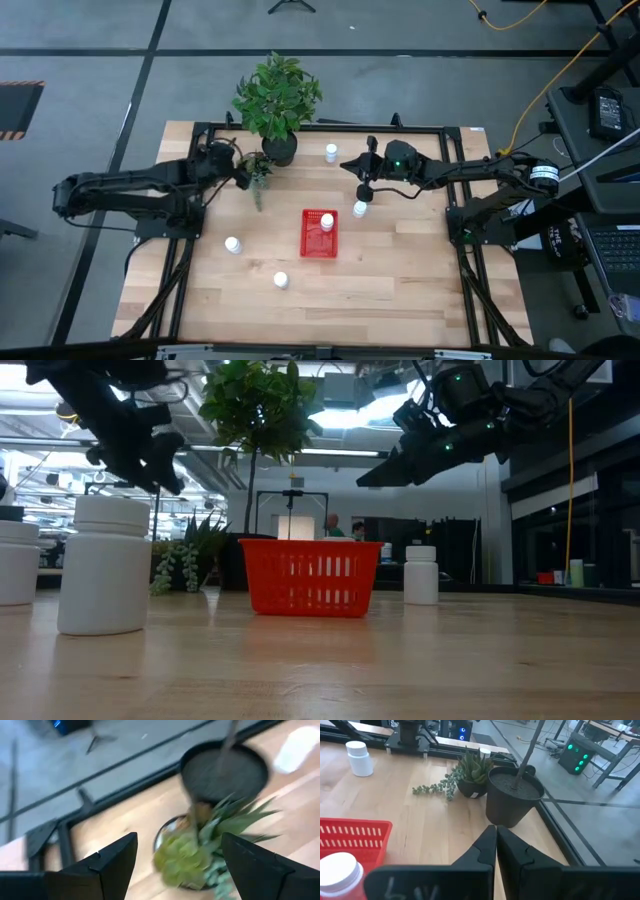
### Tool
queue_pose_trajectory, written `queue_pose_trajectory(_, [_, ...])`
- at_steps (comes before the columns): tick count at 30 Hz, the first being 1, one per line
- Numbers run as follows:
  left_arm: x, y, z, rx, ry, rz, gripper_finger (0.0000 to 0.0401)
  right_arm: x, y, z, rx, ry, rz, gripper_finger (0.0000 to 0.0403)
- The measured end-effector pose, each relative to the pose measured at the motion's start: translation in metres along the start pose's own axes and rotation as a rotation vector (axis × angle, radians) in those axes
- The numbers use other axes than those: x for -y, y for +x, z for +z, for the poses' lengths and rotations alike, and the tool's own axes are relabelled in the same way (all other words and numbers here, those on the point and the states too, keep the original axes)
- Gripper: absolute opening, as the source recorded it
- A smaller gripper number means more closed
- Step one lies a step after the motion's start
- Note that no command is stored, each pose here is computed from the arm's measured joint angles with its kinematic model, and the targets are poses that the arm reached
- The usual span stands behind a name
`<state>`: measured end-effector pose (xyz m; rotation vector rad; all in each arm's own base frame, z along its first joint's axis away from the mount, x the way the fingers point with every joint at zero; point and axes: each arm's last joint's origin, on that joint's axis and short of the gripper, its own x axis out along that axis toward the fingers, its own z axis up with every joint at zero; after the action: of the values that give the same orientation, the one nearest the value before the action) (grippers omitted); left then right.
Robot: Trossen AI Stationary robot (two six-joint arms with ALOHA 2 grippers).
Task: Pick and place pill bottles into a basket
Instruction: Put the white medicine bottle into the red bin
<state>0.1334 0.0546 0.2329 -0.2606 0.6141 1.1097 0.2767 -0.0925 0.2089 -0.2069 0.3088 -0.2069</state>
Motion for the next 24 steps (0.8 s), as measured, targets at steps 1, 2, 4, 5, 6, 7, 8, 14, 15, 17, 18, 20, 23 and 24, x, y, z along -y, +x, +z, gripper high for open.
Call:
queue_pose_trajectory(1, [0.001, 0.001, 0.000, -0.023, -0.005, 0.023, 0.0281, 0.000, 0.000, 0.000, 0.000, -0.001, 0.000, 0.0017])
queue_pose_trajectory(2, [0.001, 0.003, 0.001, -0.043, -0.014, 0.043, 0.0281, 0.000, 0.000, 0.000, 0.002, -0.002, -0.001, 0.0017])
queue_pose_trajectory(4, [0.001, 0.007, 0.003, -0.079, -0.038, 0.084, 0.0281, 0.000, 0.000, 0.001, 0.009, -0.005, -0.003, 0.0017])
queue_pose_trajectory(5, [0.001, 0.008, 0.003, -0.095, -0.051, 0.103, 0.0281, 0.000, 0.000, 0.001, 0.013, -0.007, -0.004, 0.0017])
queue_pose_trajectory(6, [0.000, 0.010, 0.004, -0.108, -0.066, 0.122, 0.0281, 0.001, 0.000, 0.002, 0.018, -0.007, -0.005, 0.0017])
queue_pose_trajectory(7, [0.000, 0.012, 0.004, -0.121, -0.086, 0.138, 0.0281, 0.001, 0.000, 0.002, 0.023, -0.008, -0.007, 0.0017])
queue_pose_trajectory(8, [-0.001, 0.014, 0.003, -0.140, -0.107, 0.151, 0.0281, 0.001, 0.000, 0.003, 0.028, -0.008, -0.008, 0.0017])
queue_pose_trajectory(14, [-0.014, 0.026, -0.001, -0.278, -0.215, 0.235, 0.0281, 0.001, 0.000, 0.004, 0.043, -0.010, -0.013, 0.0017])
queue_pose_trajectory(15, [-0.016, 0.027, -0.001, -0.287, -0.228, 0.254, 0.0281, 0.001, 0.000, 0.005, 0.050, -0.010, -0.015, 0.0017])
queue_pose_trajectory(17, [-0.020, 0.031, 0.000, -0.301, -0.251, 0.280, 0.0281, 0.002, 0.000, 0.007, 0.071, -0.012, -0.021, 0.0017])
queue_pose_trajectory(18, [-0.022, 0.033, 0.000, -0.310, -0.264, 0.285, 0.0281, 0.002, 0.000, 0.008, 0.075, -0.013, -0.022, 0.0017])
queue_pose_trajectory(20, [-0.025, 0.037, 0.001, -0.340, -0.274, 0.281, 0.0281, 0.002, 0.000, 0.008, 0.076, -0.013, -0.022, 0.0017])
queue_pose_trajectory(23, [-0.028, 0.043, 0.002, -0.364, -0.277, 0.280, 0.0281, 0.002, 0.000, 0.008, 0.084, -0.013, -0.024, 0.0017])
queue_pose_trajectory(24, [-0.029, 0.045, 0.003, -0.363, -0.280, 0.281, 0.0281, 0.002, 0.000, 0.008, 0.084, -0.013, -0.024, 0.0017])
